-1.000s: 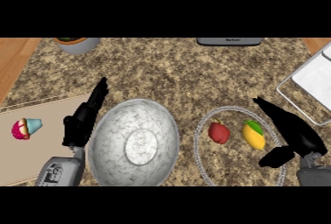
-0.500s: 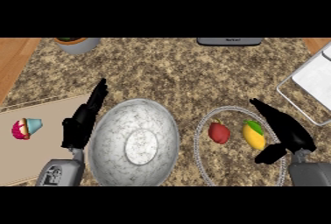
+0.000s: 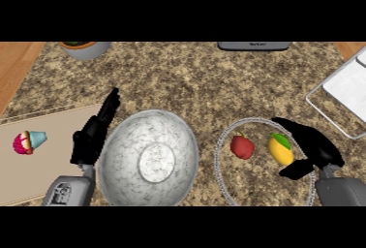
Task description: Pick the lemon from the placemat and place it in the tiered shelf
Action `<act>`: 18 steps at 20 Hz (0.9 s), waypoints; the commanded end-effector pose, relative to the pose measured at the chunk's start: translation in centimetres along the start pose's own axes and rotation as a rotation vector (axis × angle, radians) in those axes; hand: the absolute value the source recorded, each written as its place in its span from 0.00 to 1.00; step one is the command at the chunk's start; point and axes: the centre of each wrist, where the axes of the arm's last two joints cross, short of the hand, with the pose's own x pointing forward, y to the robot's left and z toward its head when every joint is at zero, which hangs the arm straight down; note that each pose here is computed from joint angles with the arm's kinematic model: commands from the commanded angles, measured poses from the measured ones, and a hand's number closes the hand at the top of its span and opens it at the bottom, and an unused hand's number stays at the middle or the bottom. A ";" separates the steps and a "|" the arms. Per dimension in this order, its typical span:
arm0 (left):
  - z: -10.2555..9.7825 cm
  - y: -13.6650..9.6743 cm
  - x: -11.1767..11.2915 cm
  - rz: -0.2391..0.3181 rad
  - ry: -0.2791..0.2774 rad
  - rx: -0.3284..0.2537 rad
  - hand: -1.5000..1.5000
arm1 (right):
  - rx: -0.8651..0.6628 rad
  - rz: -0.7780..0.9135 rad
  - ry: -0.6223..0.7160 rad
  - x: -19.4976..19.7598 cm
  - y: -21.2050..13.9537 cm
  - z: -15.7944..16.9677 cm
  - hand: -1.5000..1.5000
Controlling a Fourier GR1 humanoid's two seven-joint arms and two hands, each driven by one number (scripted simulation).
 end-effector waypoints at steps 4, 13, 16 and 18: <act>-0.1 0.6 -0.4 0.006 -0.006 -0.007 0.50 | 0.029 0.121 -0.054 0.2 0.8 0.7 1.00; 0.1 1.0 0.3 -0.012 -0.003 0.020 0.50 | 0.065 0.201 -0.250 -6.1 0.6 7.1 1.00; 1.4 1.8 -1.5 -0.004 0.036 0.052 0.50 | 0.176 0.268 -0.406 -9.2 -0.6 11.1 1.00; -0.1 1.4 1.4 -0.005 -0.008 0.035 0.50 | 0.140 0.230 -0.431 -12.2 -1.9 13.4 1.00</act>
